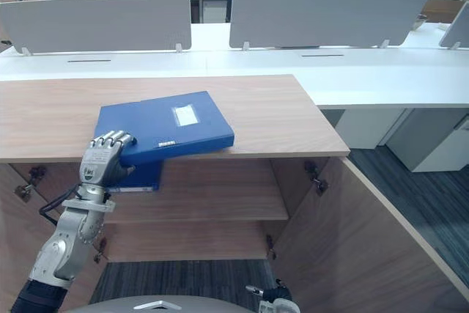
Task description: Walk over to the cabinet, pick up the folder, carry it to the office cabinet, place the folder inside the office cabinet, then close the office cabinet door
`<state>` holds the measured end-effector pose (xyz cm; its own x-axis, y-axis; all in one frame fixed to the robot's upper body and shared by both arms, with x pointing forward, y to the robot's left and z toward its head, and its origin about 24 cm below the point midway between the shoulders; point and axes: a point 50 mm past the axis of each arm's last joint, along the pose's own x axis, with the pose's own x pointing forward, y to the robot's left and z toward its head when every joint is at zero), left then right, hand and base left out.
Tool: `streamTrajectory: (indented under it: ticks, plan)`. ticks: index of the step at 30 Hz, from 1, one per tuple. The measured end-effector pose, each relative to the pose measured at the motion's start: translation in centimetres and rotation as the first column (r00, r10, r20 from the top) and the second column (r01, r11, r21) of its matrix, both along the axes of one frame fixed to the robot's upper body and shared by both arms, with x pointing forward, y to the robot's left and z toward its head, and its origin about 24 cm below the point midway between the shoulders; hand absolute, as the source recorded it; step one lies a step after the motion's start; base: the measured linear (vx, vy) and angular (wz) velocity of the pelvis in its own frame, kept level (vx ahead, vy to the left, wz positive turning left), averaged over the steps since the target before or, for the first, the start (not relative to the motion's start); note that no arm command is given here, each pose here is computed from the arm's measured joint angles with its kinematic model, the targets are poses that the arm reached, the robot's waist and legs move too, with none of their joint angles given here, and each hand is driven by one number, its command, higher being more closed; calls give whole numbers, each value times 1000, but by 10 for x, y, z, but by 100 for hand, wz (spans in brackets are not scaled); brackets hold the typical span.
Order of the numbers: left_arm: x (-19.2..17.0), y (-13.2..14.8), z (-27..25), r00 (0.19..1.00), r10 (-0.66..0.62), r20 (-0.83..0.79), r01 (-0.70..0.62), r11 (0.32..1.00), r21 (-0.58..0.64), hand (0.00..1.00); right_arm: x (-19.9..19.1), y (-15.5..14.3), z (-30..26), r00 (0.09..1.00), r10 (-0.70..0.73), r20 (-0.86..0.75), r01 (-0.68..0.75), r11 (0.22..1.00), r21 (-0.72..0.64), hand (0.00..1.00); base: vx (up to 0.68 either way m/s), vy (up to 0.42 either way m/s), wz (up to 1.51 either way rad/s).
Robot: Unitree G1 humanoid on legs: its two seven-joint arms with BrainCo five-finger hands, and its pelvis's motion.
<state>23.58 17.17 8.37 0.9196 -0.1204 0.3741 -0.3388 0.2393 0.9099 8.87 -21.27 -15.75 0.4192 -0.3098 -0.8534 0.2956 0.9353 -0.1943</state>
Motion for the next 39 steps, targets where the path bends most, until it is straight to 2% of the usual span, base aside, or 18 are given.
streamTrajectory:
  ticks: [9,11,14,17,19,24,30,32,33,35,39]
  plan:
    - [1,6,9,998,-2,56,2,1000,-9,100,-1,-1,0,1000,-3,4,3,1000,0,0,1,-1,-1]
    - [-1,1,15,997,-20,80,25,998,-56,100,-2,-2,0,1000,-2,2,2,1000,-1,0,5,-3,-8]
    - [-6,-16,28,985,-111,136,131,979,-153,100,-1,-1,1,1000,1,7,-1,1000,-5,0,-18,-2,-5]
    - [-14,-36,39,959,-202,197,251,929,-270,100,2,-2,2,1000,15,12,-14,1000,-19,0,-35,0,-11]
    - [-21,-43,49,939,-232,254,315,876,-365,100,5,-3,3,999,45,18,-44,999,-29,0,-48,2,-14]
    - [-28,-49,65,909,-234,346,391,769,-506,100,9,0,7,996,74,54,-72,997,-41,0,-43,-9,-2]
    - [-40,-48,84,870,-183,457,470,583,-663,100,36,26,30,961,60,270,-59,998,-12,0,-8,-3,-1]
    - [-49,-45,86,864,-140,484,487,482,-729,100,50,37,49,917,34,398,-42,999,11,0,-11,-1,-16]
    - [-50,-44,86,864,-127,487,486,460,-743,100,53,39,54,902,28,431,-38,999,14,0,-11,9,-24]
    - [-53,-41,80,880,-97,466,467,367,-805,100,64,45,78,833,-5,553,-17,999,35,0,-13,14,-22]
    - [-58,-36,67,912,-71,405,409,243,-880,100,75,49,119,687,-68,724,13,997,82,0,-10,10,-23]
